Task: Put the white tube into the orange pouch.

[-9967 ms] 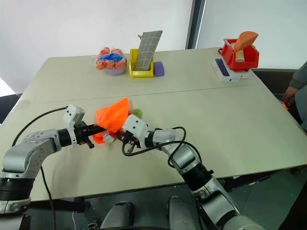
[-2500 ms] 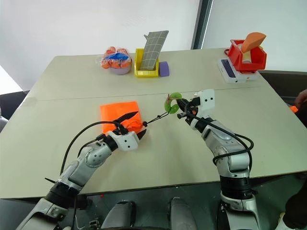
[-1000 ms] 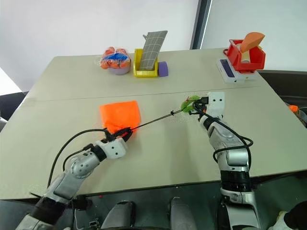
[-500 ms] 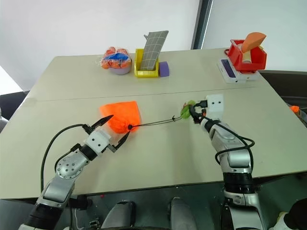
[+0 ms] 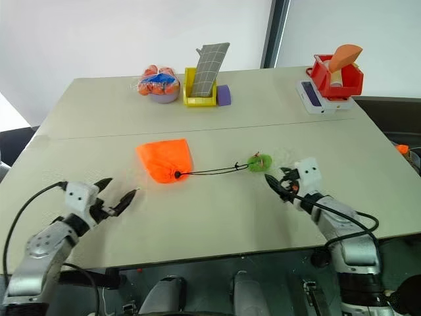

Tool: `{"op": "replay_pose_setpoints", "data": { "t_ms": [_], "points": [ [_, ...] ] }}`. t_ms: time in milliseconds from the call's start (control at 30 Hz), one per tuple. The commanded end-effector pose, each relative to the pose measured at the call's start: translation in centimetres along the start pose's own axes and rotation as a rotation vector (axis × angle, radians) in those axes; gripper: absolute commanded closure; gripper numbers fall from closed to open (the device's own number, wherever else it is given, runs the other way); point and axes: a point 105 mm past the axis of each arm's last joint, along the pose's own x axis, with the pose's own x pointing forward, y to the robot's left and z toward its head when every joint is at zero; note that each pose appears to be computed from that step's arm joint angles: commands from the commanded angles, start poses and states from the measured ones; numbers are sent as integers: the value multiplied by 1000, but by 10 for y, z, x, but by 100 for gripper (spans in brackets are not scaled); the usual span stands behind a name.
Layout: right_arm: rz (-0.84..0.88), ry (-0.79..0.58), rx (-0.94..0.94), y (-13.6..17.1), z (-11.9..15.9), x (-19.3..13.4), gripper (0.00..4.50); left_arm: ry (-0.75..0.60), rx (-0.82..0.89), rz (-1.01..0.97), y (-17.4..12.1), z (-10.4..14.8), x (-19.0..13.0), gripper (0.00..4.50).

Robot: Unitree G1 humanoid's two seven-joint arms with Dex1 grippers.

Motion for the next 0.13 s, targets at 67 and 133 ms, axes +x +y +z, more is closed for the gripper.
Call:
{"op": "replay_pose_setpoints", "data": {
  "t_ms": [67,133],
  "points": [
    [78,-69,-27,3,16,-6,151,-2,-20,55,18,2,-6,23],
    [88,-54,-42,3,13,-7,151,-2,-31,50,16,2,-6,23]
  ]
}}
